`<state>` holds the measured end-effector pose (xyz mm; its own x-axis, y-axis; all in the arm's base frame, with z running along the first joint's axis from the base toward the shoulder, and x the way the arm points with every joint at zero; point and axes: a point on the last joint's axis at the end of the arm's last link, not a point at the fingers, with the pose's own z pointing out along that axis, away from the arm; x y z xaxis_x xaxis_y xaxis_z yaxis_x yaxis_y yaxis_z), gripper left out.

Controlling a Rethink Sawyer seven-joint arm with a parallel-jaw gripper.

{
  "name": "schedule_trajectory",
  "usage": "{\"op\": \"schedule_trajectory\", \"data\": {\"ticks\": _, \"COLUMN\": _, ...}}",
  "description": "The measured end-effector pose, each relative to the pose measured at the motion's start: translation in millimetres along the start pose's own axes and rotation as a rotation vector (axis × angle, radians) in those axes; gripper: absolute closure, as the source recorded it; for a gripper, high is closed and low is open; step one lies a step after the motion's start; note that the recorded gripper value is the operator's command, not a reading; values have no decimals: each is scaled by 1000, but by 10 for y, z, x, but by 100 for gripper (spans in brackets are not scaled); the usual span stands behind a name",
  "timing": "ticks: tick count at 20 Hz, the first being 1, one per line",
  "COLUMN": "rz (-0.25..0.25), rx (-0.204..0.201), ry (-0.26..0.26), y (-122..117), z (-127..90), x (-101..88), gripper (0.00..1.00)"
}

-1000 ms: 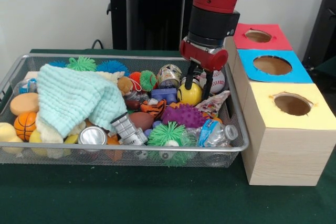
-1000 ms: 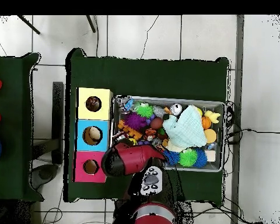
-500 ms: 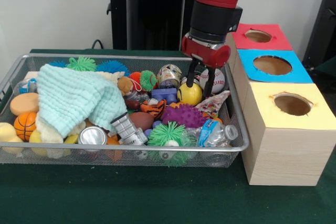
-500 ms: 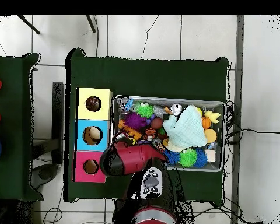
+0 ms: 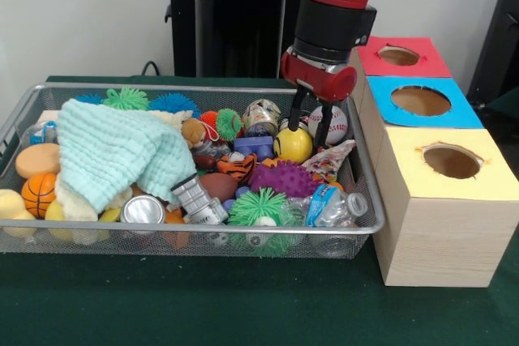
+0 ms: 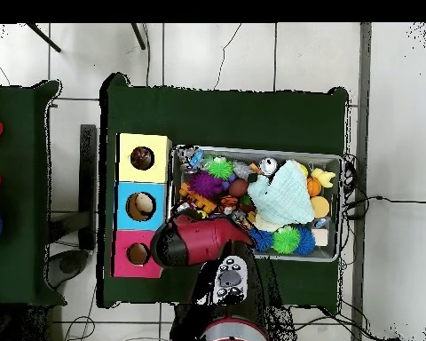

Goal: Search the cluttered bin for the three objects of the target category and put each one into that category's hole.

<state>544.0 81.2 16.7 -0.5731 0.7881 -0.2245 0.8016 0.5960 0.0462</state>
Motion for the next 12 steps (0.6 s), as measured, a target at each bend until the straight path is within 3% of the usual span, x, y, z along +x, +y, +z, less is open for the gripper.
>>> {"op": "schedule_trajectory", "data": {"ticks": 12, "rz": -11, "rx": -4, "ry": 14, "y": 185, "z": 106, "x": 224, "gripper": 0}}
